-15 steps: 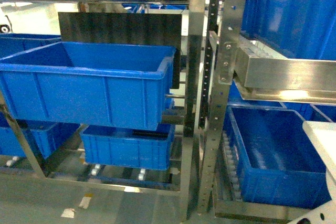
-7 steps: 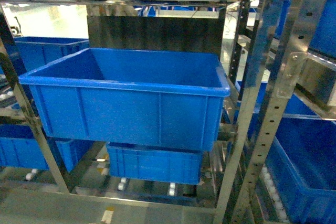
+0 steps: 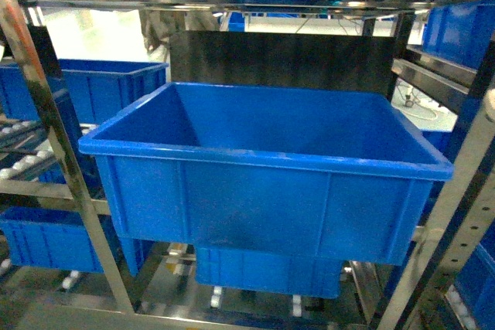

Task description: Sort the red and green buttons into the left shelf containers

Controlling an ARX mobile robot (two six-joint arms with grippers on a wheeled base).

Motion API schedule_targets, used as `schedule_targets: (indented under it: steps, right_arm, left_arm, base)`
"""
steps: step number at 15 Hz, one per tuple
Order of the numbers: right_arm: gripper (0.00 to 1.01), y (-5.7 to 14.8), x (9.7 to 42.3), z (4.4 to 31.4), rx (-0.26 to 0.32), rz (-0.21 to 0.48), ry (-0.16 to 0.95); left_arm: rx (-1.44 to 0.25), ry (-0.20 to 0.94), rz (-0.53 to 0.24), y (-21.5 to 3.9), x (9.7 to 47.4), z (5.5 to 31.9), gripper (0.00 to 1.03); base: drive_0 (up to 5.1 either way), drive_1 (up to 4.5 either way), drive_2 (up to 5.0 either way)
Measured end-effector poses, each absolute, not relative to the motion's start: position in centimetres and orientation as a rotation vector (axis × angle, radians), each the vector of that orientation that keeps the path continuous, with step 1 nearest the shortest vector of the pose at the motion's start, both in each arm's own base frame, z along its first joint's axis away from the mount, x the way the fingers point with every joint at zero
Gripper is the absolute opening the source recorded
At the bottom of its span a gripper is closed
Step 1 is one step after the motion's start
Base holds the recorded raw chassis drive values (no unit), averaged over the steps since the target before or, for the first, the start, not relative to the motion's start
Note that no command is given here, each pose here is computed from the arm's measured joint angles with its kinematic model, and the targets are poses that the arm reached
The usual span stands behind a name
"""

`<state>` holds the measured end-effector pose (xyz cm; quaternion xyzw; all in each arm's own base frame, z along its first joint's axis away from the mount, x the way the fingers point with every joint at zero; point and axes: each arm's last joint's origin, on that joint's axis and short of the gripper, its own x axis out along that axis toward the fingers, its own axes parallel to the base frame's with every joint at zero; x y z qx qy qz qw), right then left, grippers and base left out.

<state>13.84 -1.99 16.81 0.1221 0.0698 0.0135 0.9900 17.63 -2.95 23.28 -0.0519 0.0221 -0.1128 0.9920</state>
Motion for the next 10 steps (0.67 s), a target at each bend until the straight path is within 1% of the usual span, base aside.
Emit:
schedule_targets:
  steps: [5, 7, 8, 10]
  right_arm:
    - [0.28, -2.0, 13.86, 16.78, 0.246, 0.026, 0.145]
    - [0.28, -2.0, 13.86, 16.82, 0.245, 0.026, 0.142]
    - [0.28, -2.0, 13.86, 16.78, 0.246, 0.025, 0.145]
    - [0.28, -1.98, 13.86, 16.81, 0.245, 0.03, 0.142]
  left_arm:
    - [-0.104, 0.043, -0.223, -2.92, 17.64, 23.3, 0.31]
    - [-0.104, 0.045, -0.226, -2.95, 17.64, 23.27, 0.31]
    - [-0.104, 0.04, -0.231, -2.98, 17.64, 23.32, 0.31]
    - [-0.104, 0.048, -0.214, -2.84, 17.7, 23.21, 0.31]
  base:
    - [-3.4, 4.81, -1.7]
    - [0.0, 3.76, -3.8]
    - [0.0, 0.0, 0.0]
    - [0.0, 0.0, 0.0]
